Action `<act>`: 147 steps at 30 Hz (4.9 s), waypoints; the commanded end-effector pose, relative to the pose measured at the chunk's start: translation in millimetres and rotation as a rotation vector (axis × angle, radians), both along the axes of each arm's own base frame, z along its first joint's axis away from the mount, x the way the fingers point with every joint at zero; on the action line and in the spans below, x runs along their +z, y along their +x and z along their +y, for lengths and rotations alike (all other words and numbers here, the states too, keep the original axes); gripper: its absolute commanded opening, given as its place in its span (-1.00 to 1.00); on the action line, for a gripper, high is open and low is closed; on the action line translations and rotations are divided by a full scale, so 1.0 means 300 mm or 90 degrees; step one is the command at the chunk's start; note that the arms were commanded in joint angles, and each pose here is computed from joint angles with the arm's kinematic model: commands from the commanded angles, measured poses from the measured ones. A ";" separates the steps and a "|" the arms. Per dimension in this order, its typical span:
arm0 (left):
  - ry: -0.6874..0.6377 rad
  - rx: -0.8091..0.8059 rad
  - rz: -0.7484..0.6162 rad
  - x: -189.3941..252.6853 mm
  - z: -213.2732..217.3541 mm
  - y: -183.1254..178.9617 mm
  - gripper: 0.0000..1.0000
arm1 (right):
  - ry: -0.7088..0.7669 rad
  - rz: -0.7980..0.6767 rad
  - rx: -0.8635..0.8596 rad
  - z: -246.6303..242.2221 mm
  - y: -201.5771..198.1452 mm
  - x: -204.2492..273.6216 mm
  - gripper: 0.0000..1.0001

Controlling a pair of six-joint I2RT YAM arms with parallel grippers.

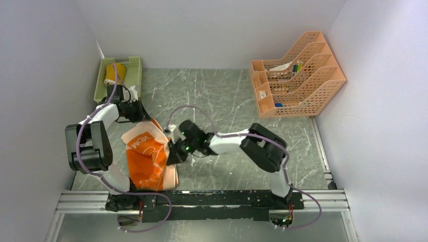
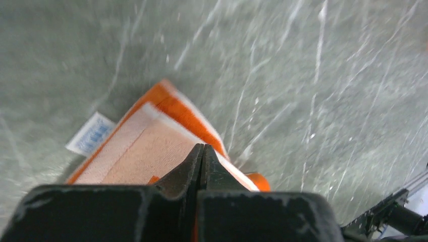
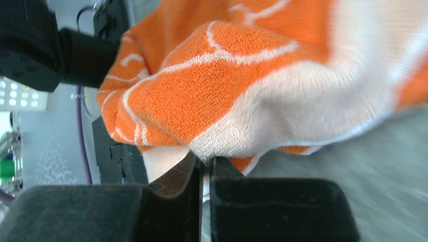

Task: Roll the towels
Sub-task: Pick up the towel at the corner of the board, then place the towel at the center of the board, then flatten out the towel at the center of the board.

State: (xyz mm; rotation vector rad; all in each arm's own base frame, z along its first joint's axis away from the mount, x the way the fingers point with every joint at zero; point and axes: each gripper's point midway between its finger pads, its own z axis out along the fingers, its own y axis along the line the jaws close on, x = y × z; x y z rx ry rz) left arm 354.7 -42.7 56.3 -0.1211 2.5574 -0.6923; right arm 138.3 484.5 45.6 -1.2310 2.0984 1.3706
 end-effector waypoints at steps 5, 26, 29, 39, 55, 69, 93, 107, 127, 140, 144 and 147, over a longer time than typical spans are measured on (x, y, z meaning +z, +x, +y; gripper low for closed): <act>0.004 0.068 -0.294 0.599 0.036 0.294 -0.87 | 0.077 -0.233 -0.252 -0.259 0.577 0.527 -1.00; -0.012 0.089 -0.354 0.712 0.007 0.155 -0.86 | -0.184 -0.314 -0.087 -0.346 0.234 0.348 0.34; -0.036 0.042 -0.305 0.599 -0.085 0.111 -0.72 | -0.155 -0.295 -0.152 -0.402 0.231 0.331 0.59; -0.045 -0.110 -0.227 0.398 -0.439 0.042 -0.33 | -0.072 -0.211 -0.513 -0.794 0.697 0.386 1.00; 0.013 -0.130 -0.190 0.320 -0.407 0.030 -0.35 | -0.128 -0.046 -0.509 -0.837 1.005 0.079 0.11; 0.019 -0.139 -0.178 0.304 -0.408 0.036 -0.37 | -0.166 -0.006 -0.521 -0.888 0.950 -0.070 0.19; -0.087 0.008 -0.288 0.570 -0.137 0.068 -0.36 | 0.233 -0.181 -0.535 -0.692 1.198 0.889 -1.00; -0.006 0.073 -0.459 0.864 -0.053 -0.045 -0.23 | 0.586 -0.419 -0.247 -0.169 0.604 1.804 -1.00; -0.115 -0.069 -0.350 0.575 -0.256 -0.029 -0.16 | 0.128 -0.402 -0.744 -1.017 1.098 1.123 -1.00; -0.054 -0.233 -0.168 0.249 -0.598 0.022 -0.19 | -0.075 -0.211 -0.740 -1.068 0.980 0.545 -1.00; 0.013 -0.201 -0.137 0.179 -0.524 -0.018 -0.11 | -0.107 -0.183 -0.750 -1.086 0.956 0.471 -1.00; 0.023 -0.234 -0.121 0.164 -0.509 -0.081 0.24 | -0.115 -0.161 -0.744 -1.088 0.916 0.413 -1.00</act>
